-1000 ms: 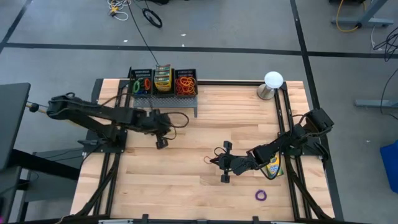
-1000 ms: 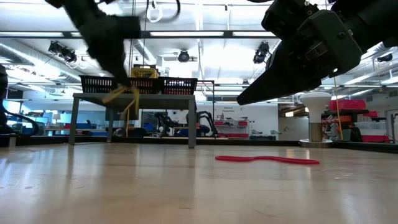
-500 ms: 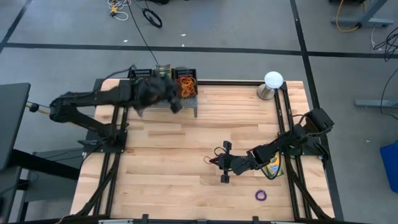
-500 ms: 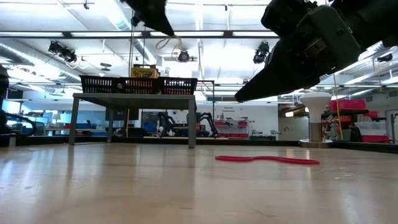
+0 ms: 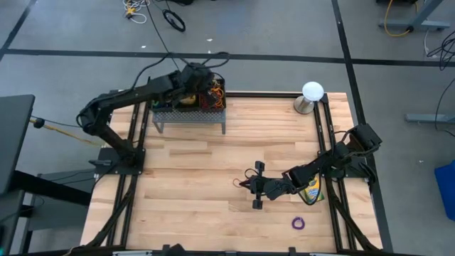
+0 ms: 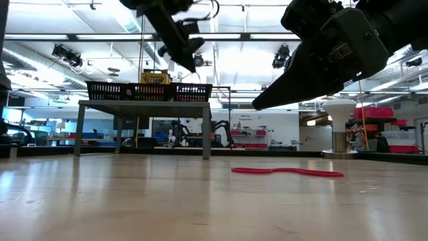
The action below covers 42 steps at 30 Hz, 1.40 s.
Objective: Pick & Place Office Desk Supplies
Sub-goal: Put the yellow rubber band into the right black bin, then put the red rubber band into the right black bin
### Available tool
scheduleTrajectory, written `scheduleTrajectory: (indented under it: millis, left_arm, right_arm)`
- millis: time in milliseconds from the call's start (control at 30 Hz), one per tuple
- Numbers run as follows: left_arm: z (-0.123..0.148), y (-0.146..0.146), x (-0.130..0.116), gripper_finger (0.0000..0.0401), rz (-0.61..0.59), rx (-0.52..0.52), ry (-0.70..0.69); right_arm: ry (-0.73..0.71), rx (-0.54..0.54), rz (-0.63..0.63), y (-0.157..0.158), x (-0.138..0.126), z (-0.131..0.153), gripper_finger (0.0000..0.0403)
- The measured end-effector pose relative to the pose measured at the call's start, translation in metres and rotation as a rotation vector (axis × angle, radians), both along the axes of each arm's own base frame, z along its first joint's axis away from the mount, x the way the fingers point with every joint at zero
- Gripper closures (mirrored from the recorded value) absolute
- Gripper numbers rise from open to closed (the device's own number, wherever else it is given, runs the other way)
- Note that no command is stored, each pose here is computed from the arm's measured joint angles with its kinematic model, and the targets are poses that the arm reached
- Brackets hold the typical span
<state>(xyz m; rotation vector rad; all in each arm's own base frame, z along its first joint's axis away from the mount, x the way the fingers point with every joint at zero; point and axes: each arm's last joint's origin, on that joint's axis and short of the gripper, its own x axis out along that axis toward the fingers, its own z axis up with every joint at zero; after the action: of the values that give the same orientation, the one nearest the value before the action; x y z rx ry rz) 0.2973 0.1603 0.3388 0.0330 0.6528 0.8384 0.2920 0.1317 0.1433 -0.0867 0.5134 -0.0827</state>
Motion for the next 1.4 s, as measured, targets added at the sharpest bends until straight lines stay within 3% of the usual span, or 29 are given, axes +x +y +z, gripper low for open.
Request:
scheduleTrajectory:
  millis: [167,500,633,733,833,1100,1233,1400]
  left_arm:
    - [-0.008,0.004,0.005,0.0376,0.002,-0.026,0.006]
    - [0.005,-0.013,0.003,0.026,-0.068,0.018,0.006]
    - [0.015,-0.023,-0.003,0.024,-0.101,0.045,0.001]
    - [0.021,-0.042,-0.007,0.0254,-0.153,0.05,0.0]
    - [0.009,-0.075,-0.005,0.029,-0.283,0.051,-0.001]
    - [-0.068,-0.175,-0.002,0.0389,-0.636,0.112,-0.162]
    - [-0.104,-0.207,-0.017,0.0393,-0.748,0.151,-0.336]
    - [-0.136,-0.219,-0.048,0.0382,-0.799,0.167,-0.521]
  right_arm:
    - [0.002,-0.021,0.012,0.0,0.0,0.0,0.0391]
    - [-0.002,-0.018,0.011,0.0,0.0,0.0,0.0391]
    - [-0.005,-0.015,0.011,0.0,0.0,0.001,0.0391]
    - [-0.006,-0.005,0.005,0.0,0.0,0.001,0.0391]
    - [-0.01,0.029,-0.014,0.0,0.0,0.001,0.0391]
    - [-0.008,0.042,-0.012,0.0,0.0,0.001,0.0391]
    - [0.001,0.052,-0.017,0.001,-0.001,0.0,0.0392]
    - [0.017,0.072,0.001,0.012,-0.007,-0.002,0.0392]
